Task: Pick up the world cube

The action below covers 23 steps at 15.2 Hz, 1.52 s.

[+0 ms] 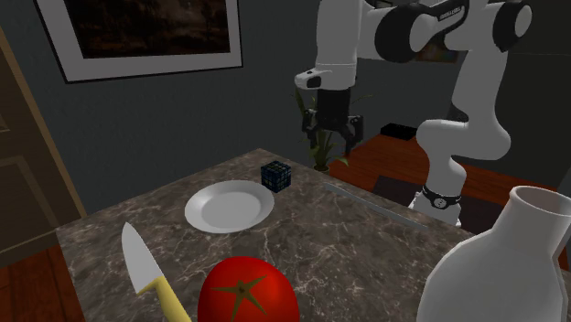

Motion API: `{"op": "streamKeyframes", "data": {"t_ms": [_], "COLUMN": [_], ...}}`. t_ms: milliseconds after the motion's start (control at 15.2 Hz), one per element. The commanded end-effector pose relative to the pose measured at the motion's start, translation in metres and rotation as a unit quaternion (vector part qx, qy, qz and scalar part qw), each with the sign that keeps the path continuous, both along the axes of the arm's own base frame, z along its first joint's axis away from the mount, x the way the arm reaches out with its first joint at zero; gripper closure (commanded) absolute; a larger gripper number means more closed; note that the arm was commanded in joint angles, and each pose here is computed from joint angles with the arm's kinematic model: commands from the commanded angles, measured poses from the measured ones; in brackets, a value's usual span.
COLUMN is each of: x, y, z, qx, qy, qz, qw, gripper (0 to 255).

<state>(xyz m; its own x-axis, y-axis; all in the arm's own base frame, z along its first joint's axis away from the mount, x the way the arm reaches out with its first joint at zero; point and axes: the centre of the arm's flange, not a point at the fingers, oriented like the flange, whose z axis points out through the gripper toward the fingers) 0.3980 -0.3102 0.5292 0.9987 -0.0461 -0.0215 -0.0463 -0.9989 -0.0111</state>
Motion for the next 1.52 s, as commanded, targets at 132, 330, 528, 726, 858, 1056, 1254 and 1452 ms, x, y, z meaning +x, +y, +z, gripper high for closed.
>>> {"op": "streamKeyframes", "data": {"t_ms": [132, 330, 528, 726, 858, 1056, 1254, 1452], "x": [0.017, 0.032, 0.047, 0.052, 0.052, 0.052, 0.053, 0.052], "y": [-0.051, -0.086, -0.12, -0.131, -0.131, -0.131, -0.13, -0.13], "z": [-0.018, -0.029, -0.041, -0.055, -0.065, -0.081, -0.085, -0.085], "qx": [-0.001, -0.001, -0.001, -0.001, -0.001, -0.001, -0.001, -0.001], "qy": [-0.001, -0.002, -0.002, -0.003, -0.003, -0.003, -0.003, -0.003], "qz": [0.011, 0.019, 0.027, 0.029, 0.029, 0.029, 0.029, 0.029], "qw": [0.9999, 0.9998, 0.9996, 0.9996, 0.9996, 0.9996, 0.9996, 0.9996], "gripper": [0, 0, 0, 0, 0, 0, 255, 255]}}
